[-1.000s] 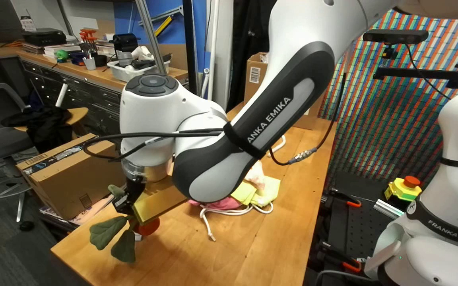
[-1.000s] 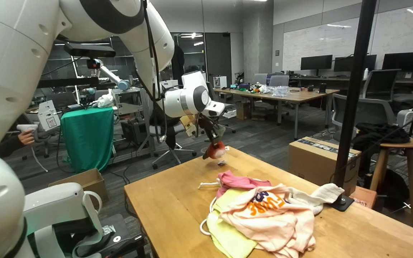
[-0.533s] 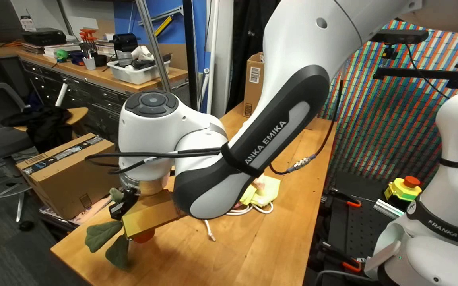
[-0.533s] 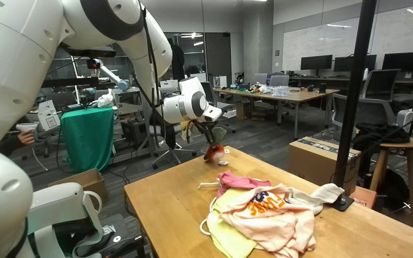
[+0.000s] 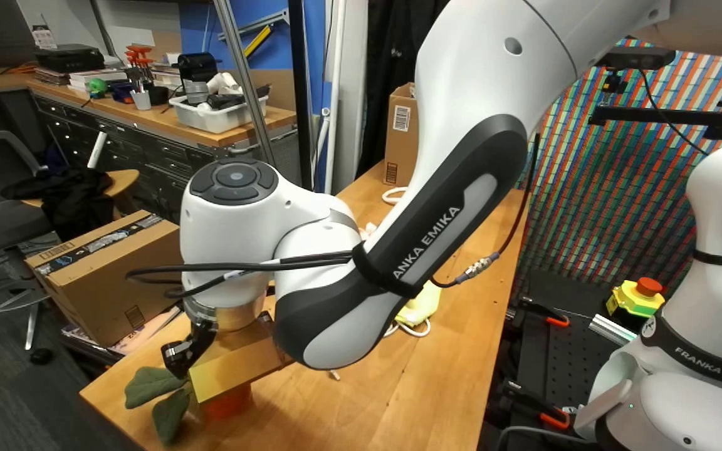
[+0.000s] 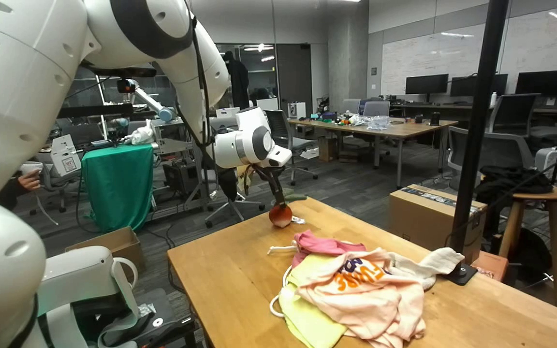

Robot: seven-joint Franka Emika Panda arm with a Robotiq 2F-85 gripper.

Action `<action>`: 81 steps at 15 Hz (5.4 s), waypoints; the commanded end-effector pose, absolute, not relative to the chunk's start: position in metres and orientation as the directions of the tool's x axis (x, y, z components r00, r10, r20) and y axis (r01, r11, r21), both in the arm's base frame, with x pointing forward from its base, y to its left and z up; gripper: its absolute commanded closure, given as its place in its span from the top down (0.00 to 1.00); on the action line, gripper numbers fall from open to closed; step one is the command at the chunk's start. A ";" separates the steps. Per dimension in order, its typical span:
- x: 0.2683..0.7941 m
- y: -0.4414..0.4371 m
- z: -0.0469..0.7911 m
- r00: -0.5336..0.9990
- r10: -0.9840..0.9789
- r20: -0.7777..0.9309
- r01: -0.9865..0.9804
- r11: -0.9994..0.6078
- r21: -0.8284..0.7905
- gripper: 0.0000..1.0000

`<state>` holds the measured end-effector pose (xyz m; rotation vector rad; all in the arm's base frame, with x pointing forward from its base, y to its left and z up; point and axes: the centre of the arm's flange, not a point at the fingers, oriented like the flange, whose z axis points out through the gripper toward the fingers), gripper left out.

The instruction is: Move the white rope to the right, move the radish to the left, move the peach shirt to the left, move the pink shirt to the right, move the yellow towel to the right, move the white towel forwards

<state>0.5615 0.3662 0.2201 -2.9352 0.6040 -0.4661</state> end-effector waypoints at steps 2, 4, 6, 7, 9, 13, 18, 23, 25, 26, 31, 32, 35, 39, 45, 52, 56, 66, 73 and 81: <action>0.559 0.364 0.238 0.895 -0.361 0.261 -0.326 -0.930 -0.168 0.94; 0.558 0.353 0.249 0.903 -0.343 0.260 -0.314 -0.938 -0.147 1.00; 0.558 0.327 0.261 0.906 -0.333 0.263 -0.314 -0.943 -0.113 1.00; 0.557 0.306 0.268 0.907 -0.330 0.261 -0.319 -0.944 -0.085 1.00; 0.553 0.261 0.280 0.905 -0.347 0.245 -0.345 -0.937 -0.051 1.00; 0.541 0.168 0.284 0.909 -0.373 0.188 -0.386 -0.922 0.039 1.00; 0.496 0.049 0.275 0.902 -0.413 0.127 -0.425 -0.900 0.095 1.00; 0.465 -0.036 0.268 0.882 -0.470 0.046 -0.472 -0.876 0.097 1.00; 0.457 -0.046 0.262 0.878 -0.478 0.035 -0.479 -0.874 0.080 1.00; 0.455 -0.044 0.264 0.877 -0.480 0.020 -0.480 -0.875 0.069 1.00; 0.457 -0.005 0.256 0.887 -0.461 -0.019 -0.462 -0.887 -0.018 1.00; 0.458 0.006 0.257 0.890 -0.455 -0.022 -0.456 -0.890 -0.030 1.00; 0.462 0.031 0.258 0.905 -0.424 -0.025 -0.425 -0.904 -0.043 1.00; 0.478 0.039 0.262 0.934 -0.356 -0.009 -0.356 -0.934 -0.017 1.00; 0.521 0.028 0.263 0.979 -0.204 0.019 -0.204 -0.979 0.017 1.00; 0.564 -0.004 0.232 0.985 -0.167 -0.030 -0.166 -0.985 0.037 1.00; 0.575 -0.025 0.219 0.981 -0.186 -0.055 -0.184 -0.982 0.049 1.00; 0.586 -0.043 0.206 0.966 -0.193 -0.172 -0.189 -0.981 0.040 0.44; 0.579 -0.038 0.226 0.949 -0.188 -0.253 -0.177 -0.982 0.067 0.00; 0.582 -0.018 0.325 0.976 -0.177 -0.126 -0.171 -0.983 0.063 0.03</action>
